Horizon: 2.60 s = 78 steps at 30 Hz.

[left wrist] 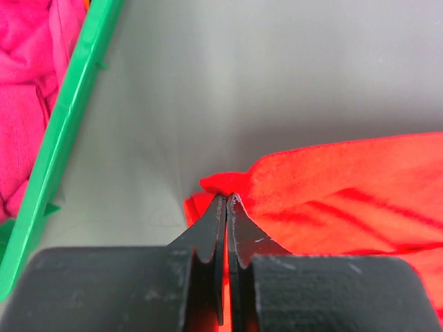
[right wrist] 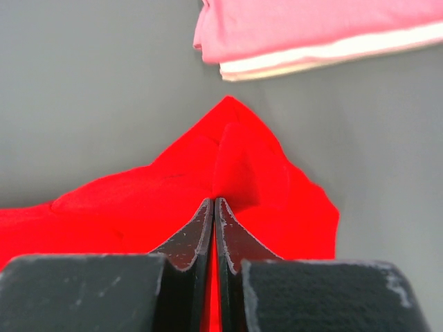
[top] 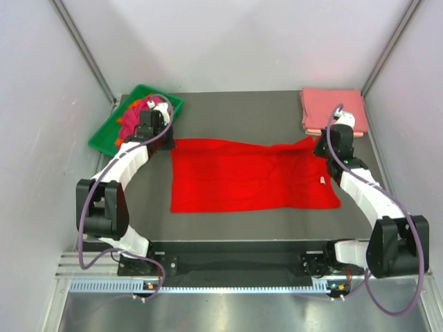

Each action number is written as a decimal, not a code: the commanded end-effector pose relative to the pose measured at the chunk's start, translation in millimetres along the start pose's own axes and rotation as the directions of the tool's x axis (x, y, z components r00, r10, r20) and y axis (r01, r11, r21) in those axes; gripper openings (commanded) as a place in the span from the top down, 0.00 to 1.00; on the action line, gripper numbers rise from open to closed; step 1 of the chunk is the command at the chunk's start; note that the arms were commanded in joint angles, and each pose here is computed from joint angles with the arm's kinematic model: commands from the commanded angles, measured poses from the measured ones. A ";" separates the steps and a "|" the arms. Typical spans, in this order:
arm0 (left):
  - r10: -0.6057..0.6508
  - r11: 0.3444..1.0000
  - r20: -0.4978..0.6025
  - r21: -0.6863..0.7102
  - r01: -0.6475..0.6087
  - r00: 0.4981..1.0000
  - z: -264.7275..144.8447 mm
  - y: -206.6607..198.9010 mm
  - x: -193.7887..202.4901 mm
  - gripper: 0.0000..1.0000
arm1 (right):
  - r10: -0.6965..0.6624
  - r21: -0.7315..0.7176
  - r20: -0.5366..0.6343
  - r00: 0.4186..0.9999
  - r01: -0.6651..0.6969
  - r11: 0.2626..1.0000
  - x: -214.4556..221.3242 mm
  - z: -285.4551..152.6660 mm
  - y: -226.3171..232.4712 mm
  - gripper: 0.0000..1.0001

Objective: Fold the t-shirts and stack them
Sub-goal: Fold the tshirt

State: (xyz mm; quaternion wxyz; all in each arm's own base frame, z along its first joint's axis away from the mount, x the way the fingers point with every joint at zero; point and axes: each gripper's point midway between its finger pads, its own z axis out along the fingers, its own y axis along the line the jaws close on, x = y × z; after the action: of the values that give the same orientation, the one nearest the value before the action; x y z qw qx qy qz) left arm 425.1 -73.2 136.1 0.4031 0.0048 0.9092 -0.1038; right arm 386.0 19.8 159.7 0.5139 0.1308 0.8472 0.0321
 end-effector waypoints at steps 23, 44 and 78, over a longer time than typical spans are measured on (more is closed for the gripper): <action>-0.173 0.932 -0.054 -0.331 0.146 0.983 -39.7 45.1 52.0 0.68 | 0.108 -0.185 -0.099 0.989 -0.125 0.975 92.5 -58.8 4.3 1.00; -0.290 0.957 -0.180 -0.022 0.290 0.940 24.3 -26.8 34.8 0.82 | 0.081 -0.220 -0.170 0.982 -0.118 0.968 115.4 -56.3 9.5 1.00; -0.263 0.965 -0.162 -0.055 0.258 0.951 5.4 -26.5 37.5 0.85 | 0.123 -0.120 -0.193 0.974 -0.147 0.982 114.8 -52.3 -2.4 1.00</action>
State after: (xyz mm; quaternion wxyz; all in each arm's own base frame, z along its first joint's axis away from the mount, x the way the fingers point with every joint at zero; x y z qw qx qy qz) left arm 380.8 -93.0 85.0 0.2751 -0.1119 0.9479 -0.1153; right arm 276.6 46.7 64.0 0.4109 0.1533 0.8906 0.1202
